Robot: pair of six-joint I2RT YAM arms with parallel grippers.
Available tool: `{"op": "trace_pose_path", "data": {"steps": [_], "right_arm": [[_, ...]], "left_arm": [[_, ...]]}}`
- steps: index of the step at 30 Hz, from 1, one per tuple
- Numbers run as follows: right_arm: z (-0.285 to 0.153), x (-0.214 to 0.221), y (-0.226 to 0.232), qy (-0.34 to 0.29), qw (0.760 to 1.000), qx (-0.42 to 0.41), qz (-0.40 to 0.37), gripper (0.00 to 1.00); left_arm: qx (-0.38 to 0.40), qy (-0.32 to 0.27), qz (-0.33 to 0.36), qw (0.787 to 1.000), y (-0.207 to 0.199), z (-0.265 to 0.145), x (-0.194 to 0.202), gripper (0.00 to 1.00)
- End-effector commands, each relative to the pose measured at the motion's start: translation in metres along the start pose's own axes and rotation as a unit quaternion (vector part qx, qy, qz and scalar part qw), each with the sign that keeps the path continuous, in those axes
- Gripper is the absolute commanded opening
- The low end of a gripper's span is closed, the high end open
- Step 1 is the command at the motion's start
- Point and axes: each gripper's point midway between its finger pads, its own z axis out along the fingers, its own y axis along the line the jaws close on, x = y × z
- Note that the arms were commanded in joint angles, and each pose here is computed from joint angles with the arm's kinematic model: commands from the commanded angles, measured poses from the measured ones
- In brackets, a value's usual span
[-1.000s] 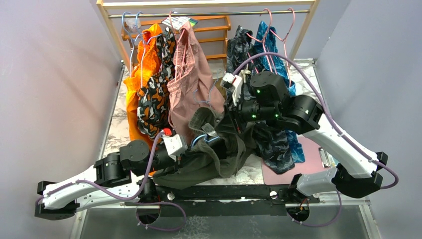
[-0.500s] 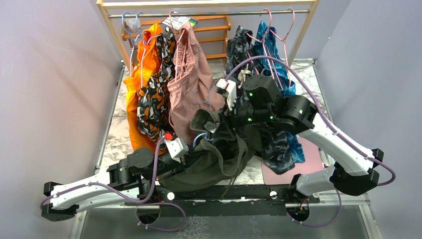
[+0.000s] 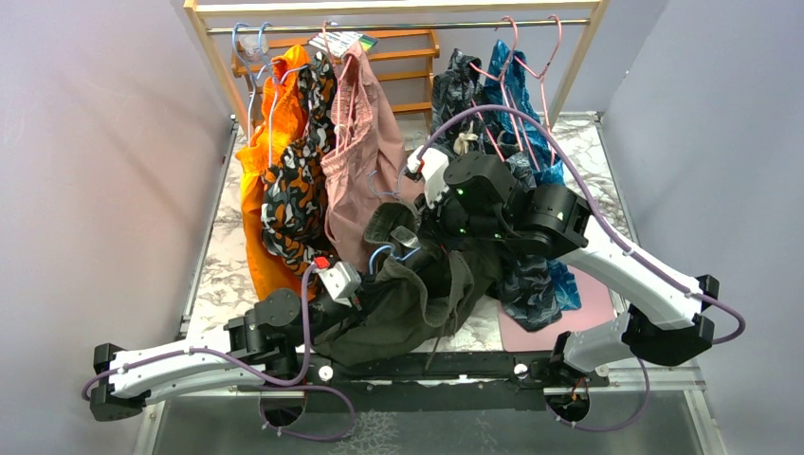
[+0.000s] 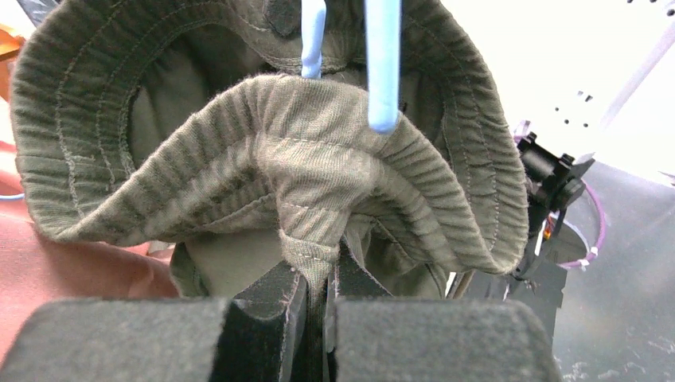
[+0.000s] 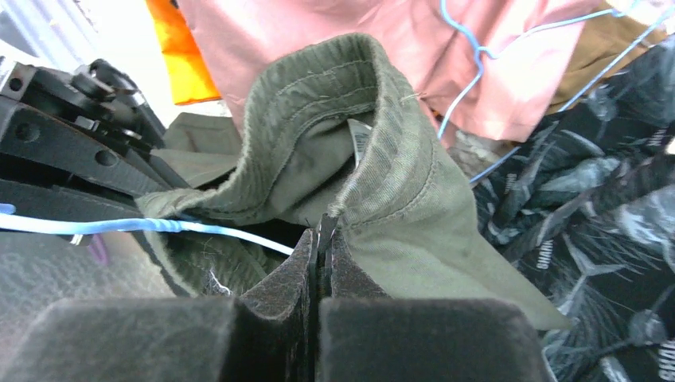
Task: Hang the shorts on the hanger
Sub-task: Hang the shorts on the hanger.
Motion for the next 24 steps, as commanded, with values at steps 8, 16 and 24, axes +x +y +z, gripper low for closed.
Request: {"op": "trace_pose_path", "data": {"steps": [8,16,24], "right_arm": [[-0.02,-0.026,-0.043,-0.034,0.949,0.28,-0.138,0.01],[-0.003,-0.013,-0.027,-0.015,0.938,0.302,-0.17,0.01],[0.009,-0.004,0.043,-0.024,0.991,0.079,-0.11,0.57]], "left_arm": [[-0.037,-0.039,-0.018,0.998,0.008,0.01,-0.032,0.0],[-0.029,-0.045,-0.024,0.998,0.004,0.015,-0.031,0.0],[-0.031,-0.06,-0.03,0.997,0.006,0.01,-0.033,0.0]]}}
